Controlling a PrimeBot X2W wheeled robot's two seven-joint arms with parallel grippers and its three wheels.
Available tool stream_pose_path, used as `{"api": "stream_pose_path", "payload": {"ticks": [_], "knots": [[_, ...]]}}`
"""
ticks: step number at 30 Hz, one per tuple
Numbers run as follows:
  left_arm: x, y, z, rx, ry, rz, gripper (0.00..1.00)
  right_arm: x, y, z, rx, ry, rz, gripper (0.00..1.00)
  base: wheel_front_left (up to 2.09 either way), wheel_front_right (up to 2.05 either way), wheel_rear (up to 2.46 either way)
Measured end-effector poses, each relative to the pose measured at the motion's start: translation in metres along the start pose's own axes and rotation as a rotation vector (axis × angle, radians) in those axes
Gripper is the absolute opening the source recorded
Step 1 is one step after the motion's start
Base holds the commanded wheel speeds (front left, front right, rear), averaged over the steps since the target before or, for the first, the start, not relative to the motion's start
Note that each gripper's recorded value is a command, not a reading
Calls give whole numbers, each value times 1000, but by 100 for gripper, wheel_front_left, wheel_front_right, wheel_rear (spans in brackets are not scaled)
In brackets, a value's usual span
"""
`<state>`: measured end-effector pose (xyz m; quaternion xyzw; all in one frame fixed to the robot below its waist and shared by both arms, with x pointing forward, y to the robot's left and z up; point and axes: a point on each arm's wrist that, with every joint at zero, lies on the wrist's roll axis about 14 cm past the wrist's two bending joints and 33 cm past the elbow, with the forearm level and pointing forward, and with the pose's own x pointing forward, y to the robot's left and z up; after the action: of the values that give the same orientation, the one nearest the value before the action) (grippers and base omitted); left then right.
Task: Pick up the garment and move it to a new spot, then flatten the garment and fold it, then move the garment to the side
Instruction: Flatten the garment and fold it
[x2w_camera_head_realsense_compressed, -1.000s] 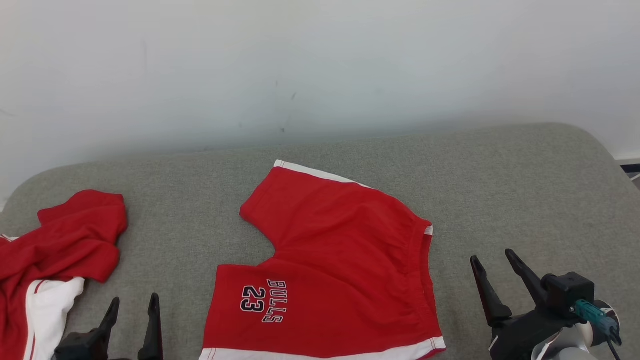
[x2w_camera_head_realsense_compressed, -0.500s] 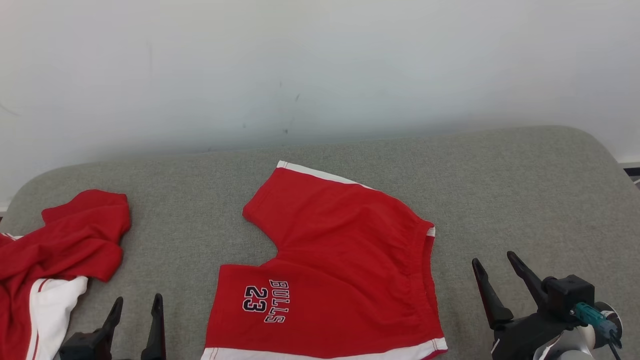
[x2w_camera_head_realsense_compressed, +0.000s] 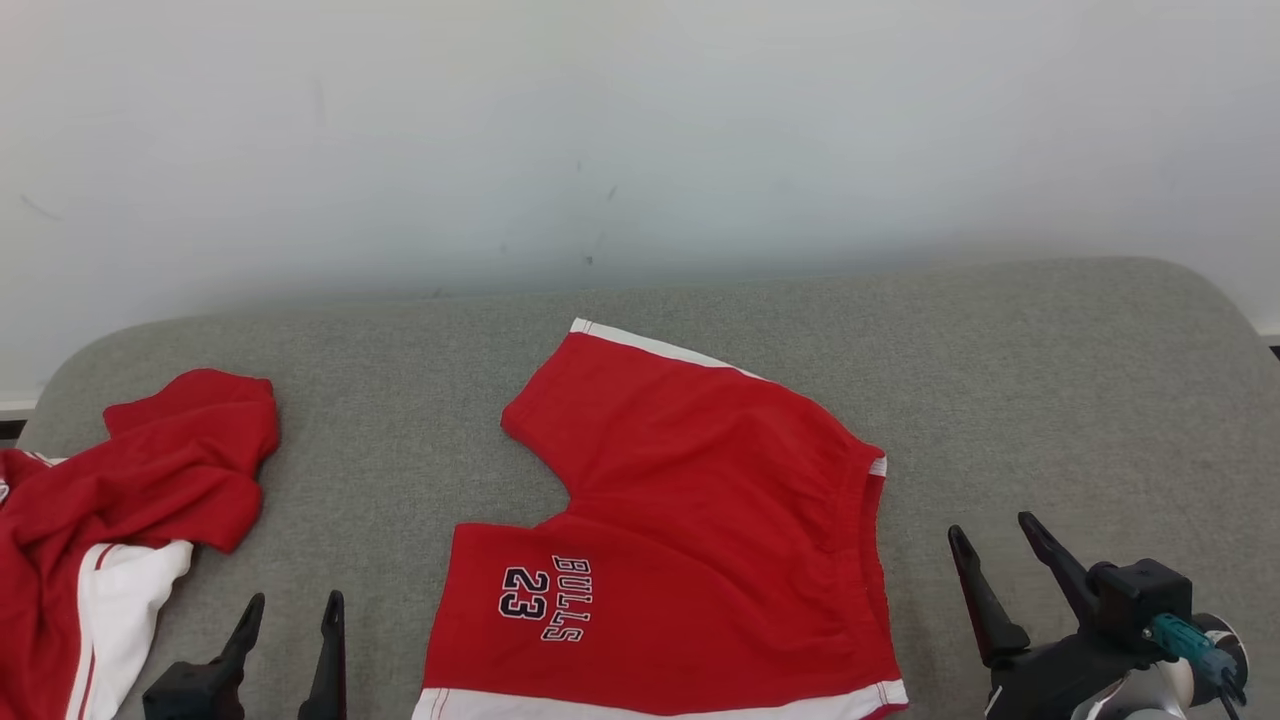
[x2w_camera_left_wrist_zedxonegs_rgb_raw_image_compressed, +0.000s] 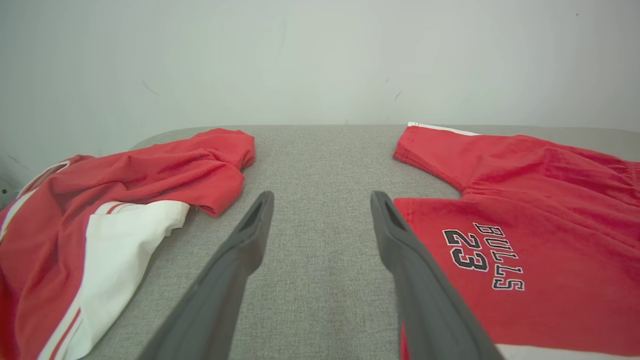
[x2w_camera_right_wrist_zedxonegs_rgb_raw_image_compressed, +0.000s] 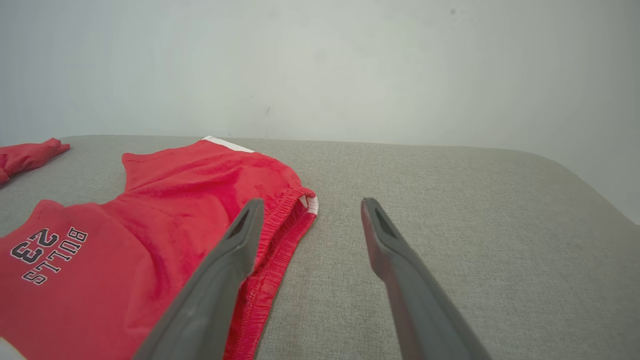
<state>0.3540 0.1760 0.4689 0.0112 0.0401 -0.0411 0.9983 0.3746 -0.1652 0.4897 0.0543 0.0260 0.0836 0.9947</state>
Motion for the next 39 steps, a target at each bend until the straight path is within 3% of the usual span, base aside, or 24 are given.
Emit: {"api": "stream_pose_path", "payload": {"ticks": [11, 21, 27, 39], "knots": [[-12, -12, -11, 18, 46, -41, 100, -1, 9, -7, -5, 21, 42, 100, 0, 0, 0], [-33, -40, -34, -32, 151, -139, 100, -14, 33, -28, 37, 99, 161, 100, 0, 0, 0], [-37, -49, -46, -55, 212, -170, 100, -31, 46, -51, 121, 206, 217, 100, 0, 0, 0], [-36, -65, -71, -81, 344, -236, 100, -37, 48, -81, 110, 364, 249, 100, 0, 0, 0]]}}
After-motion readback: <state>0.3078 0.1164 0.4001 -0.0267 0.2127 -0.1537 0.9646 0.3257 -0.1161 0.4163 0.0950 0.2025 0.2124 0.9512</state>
